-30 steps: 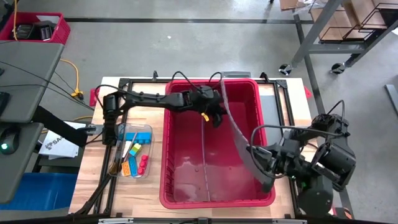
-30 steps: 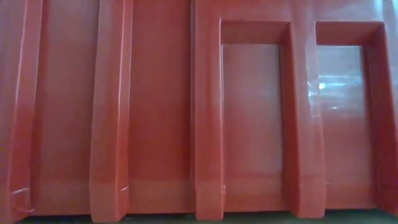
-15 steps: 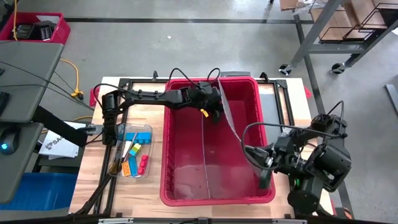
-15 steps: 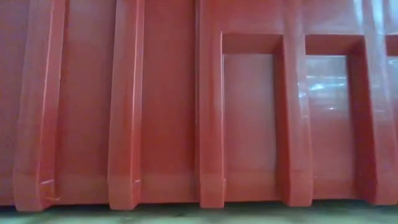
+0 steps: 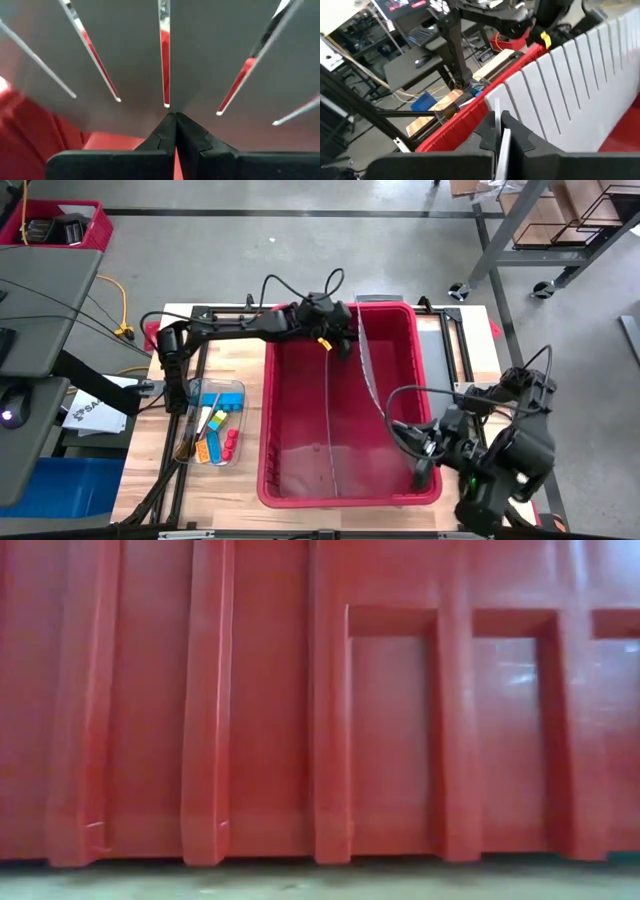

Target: Sort Items/Unsort Items

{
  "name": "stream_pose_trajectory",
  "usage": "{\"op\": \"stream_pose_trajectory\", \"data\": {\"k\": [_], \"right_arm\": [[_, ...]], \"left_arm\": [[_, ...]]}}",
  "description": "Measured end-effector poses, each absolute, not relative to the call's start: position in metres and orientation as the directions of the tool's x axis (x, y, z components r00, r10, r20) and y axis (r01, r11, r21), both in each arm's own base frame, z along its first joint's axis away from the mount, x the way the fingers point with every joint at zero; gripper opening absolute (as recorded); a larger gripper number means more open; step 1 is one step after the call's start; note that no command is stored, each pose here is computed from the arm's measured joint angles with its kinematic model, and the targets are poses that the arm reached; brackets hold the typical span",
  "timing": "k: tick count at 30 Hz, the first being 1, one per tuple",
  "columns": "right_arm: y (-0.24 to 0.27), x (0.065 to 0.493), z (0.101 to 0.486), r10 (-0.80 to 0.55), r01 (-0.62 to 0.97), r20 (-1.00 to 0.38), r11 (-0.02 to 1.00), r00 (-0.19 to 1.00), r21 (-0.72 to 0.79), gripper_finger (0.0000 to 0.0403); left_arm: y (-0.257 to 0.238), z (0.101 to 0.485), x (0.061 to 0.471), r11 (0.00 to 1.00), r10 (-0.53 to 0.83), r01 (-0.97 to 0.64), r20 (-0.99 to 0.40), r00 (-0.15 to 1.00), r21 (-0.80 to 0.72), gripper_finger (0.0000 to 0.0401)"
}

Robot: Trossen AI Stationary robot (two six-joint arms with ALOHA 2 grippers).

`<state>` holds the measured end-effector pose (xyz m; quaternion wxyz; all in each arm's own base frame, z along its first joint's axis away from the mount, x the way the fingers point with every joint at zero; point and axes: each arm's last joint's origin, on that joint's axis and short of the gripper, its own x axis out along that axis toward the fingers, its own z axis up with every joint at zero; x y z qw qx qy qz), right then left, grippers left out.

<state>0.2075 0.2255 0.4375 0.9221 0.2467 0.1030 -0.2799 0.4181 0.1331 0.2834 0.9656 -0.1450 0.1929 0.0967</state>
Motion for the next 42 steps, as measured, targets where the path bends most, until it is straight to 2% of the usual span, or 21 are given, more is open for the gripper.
{"op": "stream_pose_trajectory", "data": {"k": [4, 9, 16, 20, 25, 34, 38, 42], "right_arm": [[0.228, 0.207, 0.414, -0.493, 0.590, -0.323, 0.657, 0.808, 0.470, 0.0000], [0.212, 0.191, 0.406, -0.504, 0.584, -0.308, 0.608, 0.807, 0.538, 0.0000], [0.192, 0.164, 0.409, -0.503, 0.533, -0.220, 0.651, 0.836, 0.540, 0.0000], [0.192, 0.165, 0.400, -0.524, 0.536, -0.187, 0.666, 0.831, 0.518, 0.0000], [0.196, 0.167, 0.399, -0.505, 0.553, -0.240, 0.672, 0.829, 0.493, 0.0000], [0.215, 0.175, 0.416, -0.429, 0.488, -0.233, 0.738, 0.872, 0.466, 0.0000], [0.218, 0.177, 0.422, -0.436, 0.470, -0.182, 0.770, 0.881, 0.432, 0.0000], [0.219, 0.178, 0.428, -0.437, 0.464, -0.162, 0.799, 0.885, 0.382, 0.0000]], "left_arm": [[0.131, 0.283, 0.419, 0.940, 0.128, -0.239, -0.396, 0.909, -0.245, 0.0000], [0.126, 0.284, 0.421, 0.941, 0.113, -0.225, -0.391, 0.913, -0.252, 0.0000], [0.121, 0.289, 0.423, 0.940, 0.150, -0.251, -0.379, 0.913, -0.232, 0.0000], [0.120, 0.288, 0.424, 0.936, 0.161, -0.262, -0.380, 0.911, -0.233, 0.0000], [0.112, 0.285, 0.426, 0.928, 0.182, -0.290, -0.395, 0.900, -0.234, 0.0000], [0.101, 0.276, 0.437, 0.930, 0.164, -0.270, -0.375, 0.912, -0.248, 0.0000], [0.101, 0.282, 0.440, 0.927, 0.188, -0.272, -0.308, 0.933, -0.259, 0.0000], [0.098, 0.277, 0.443, 0.927, 0.183, -0.272, -0.322, 0.929, -0.258, 0.0000]]}}
